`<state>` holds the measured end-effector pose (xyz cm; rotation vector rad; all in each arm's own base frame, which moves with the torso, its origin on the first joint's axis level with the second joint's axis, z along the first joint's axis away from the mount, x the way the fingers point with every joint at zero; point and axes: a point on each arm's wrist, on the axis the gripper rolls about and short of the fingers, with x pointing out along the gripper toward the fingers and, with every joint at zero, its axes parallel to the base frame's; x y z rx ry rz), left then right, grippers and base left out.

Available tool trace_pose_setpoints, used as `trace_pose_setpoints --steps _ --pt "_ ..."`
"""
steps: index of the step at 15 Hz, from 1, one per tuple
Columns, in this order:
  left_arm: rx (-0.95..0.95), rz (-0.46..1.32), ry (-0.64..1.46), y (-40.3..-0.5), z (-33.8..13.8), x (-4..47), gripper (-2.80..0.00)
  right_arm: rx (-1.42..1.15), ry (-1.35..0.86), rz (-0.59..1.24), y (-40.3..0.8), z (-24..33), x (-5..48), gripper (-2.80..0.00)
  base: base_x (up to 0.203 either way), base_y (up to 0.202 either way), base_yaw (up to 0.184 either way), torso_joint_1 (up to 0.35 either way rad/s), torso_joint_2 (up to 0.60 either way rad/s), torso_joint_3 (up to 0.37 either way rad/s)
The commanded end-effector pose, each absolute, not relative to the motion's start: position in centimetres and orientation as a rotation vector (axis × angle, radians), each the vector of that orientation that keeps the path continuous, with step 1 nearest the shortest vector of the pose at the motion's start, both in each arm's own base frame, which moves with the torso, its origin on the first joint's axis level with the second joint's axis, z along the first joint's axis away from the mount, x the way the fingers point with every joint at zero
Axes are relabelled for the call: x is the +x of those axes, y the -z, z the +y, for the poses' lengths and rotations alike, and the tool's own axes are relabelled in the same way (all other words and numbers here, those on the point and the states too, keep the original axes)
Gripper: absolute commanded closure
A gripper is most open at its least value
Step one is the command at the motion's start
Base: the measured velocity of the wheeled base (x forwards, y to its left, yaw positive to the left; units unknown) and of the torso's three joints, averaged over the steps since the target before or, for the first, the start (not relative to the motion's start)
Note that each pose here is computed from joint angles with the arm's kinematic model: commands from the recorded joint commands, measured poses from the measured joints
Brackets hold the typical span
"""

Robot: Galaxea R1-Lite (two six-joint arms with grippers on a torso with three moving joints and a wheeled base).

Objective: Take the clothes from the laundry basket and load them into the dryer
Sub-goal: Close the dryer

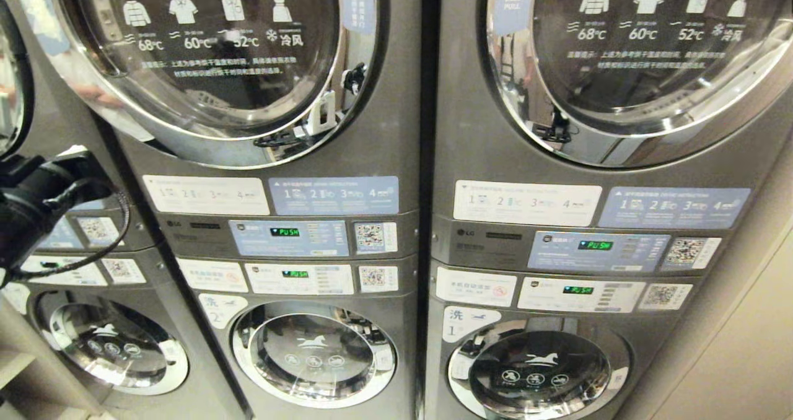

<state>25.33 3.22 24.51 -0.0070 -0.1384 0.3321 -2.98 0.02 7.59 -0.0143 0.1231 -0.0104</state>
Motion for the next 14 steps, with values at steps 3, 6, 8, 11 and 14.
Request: trace_pose_setpoints --steps 3,6,8,11,14 --pt "-0.009 -0.160 -0.335 -24.9 3.2 25.1 0.00 -0.014 0.010 0.124 -7.6 0.0 -3.0 0.00 0.000 -0.005 0.170 0.000 0.00 0.005" --pt "-0.006 -0.152 -0.233 -24.8 3.1 25.9 0.00 -0.015 0.010 0.124 -7.6 0.0 -3.0 0.00 0.001 -0.009 0.161 0.002 0.00 0.004" --pt "0.014 -0.158 -0.023 -25.0 2.9 27.0 0.00 -0.014 0.010 0.124 -7.6 0.0 -3.0 0.00 0.001 -0.001 0.046 0.004 0.00 0.002" --pt "0.037 -0.178 0.055 -25.3 3.8 31.4 0.00 -0.014 0.010 0.124 -7.6 0.0 -3.0 0.00 0.000 0.000 0.000 0.000 0.00 0.000" --pt "0.037 -0.220 0.095 -24.3 5.0 36.7 0.00 -0.014 0.010 0.124 -7.6 0.0 -3.0 0.00 0.000 0.000 0.000 0.000 0.00 0.000"
